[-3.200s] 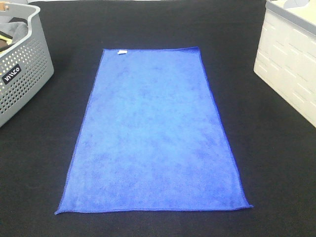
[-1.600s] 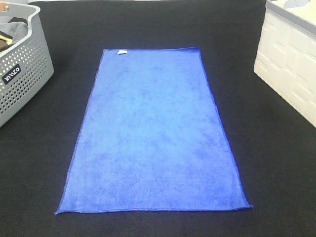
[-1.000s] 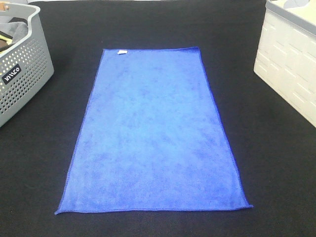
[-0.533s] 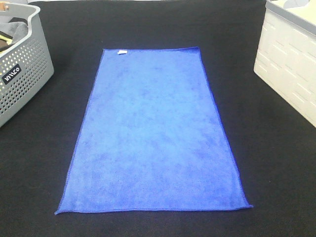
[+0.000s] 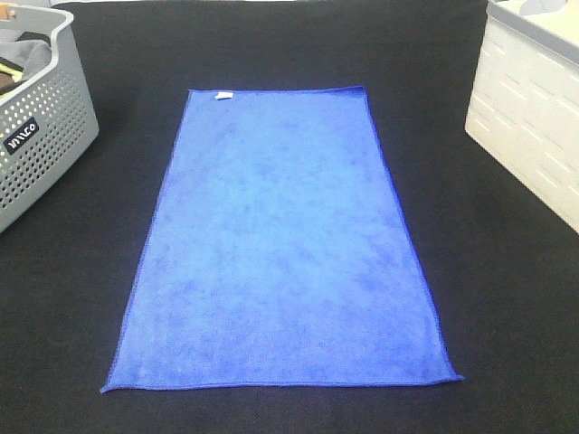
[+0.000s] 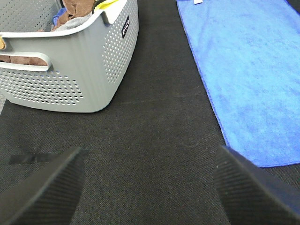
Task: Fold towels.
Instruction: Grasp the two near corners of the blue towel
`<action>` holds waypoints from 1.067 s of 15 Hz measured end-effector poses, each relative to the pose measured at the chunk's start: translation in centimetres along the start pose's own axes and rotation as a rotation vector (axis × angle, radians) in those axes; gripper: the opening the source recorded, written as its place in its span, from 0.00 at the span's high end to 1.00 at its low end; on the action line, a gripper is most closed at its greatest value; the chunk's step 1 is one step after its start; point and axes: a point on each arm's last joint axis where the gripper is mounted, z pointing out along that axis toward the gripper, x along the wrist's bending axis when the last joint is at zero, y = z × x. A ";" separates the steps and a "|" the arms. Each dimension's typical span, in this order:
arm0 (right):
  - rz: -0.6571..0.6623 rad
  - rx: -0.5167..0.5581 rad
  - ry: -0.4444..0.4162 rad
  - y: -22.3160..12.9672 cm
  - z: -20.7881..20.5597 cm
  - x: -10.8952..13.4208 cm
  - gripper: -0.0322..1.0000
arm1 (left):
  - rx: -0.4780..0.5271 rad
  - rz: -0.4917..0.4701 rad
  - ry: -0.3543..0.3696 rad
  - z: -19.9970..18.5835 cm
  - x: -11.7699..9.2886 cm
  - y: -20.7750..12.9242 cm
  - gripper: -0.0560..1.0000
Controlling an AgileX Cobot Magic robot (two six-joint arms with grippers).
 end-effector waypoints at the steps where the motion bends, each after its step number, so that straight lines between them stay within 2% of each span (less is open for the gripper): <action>1: 0.000 0.000 0.000 0.0 0.0 0.0 0.22 | 0.000 0.000 0.000 0.0 0.0 0.0 0.25; 6: 0.052 0.019 -0.001 0.8 0.7 -0.1 0.23 | -0.021 -0.020 0.002 -0.1 0.0 0.3 0.25; 9: 0.093 0.063 -0.004 3.7 2.2 -0.4 0.23 | -0.132 -0.181 -0.064 1.0 -0.3 2.6 0.25; 10: 0.093 0.063 -0.004 3.7 2.2 -0.4 0.23 | -0.132 -0.181 -0.064 1.0 -0.3 2.6 0.25; 11: 0.115 0.160 0.014 4.7 4.2 -0.5 0.23 | -0.106 -0.279 -0.124 3.1 -0.6 3.5 0.25; 12: 0.139 0.216 0.036 4.9 5.2 -0.4 0.23 | -0.057 -0.332 -0.152 4.3 -0.7 3.7 0.25; 13: 0.139 0.216 0.036 4.9 5.2 -0.4 0.23 | -0.057 -0.332 -0.152 4.3 -0.7 3.7 0.25; 15: 0.194 0.329 0.080 5.1 7.4 -0.1 0.23 | 0.050 -0.428 -0.200 6.4 -1.1 4.1 0.25; 16: 0.225 0.412 0.098 5.1 9.0 0.0 0.24 | 0.136 -0.484 -0.238 8.1 -1.4 4.4 0.25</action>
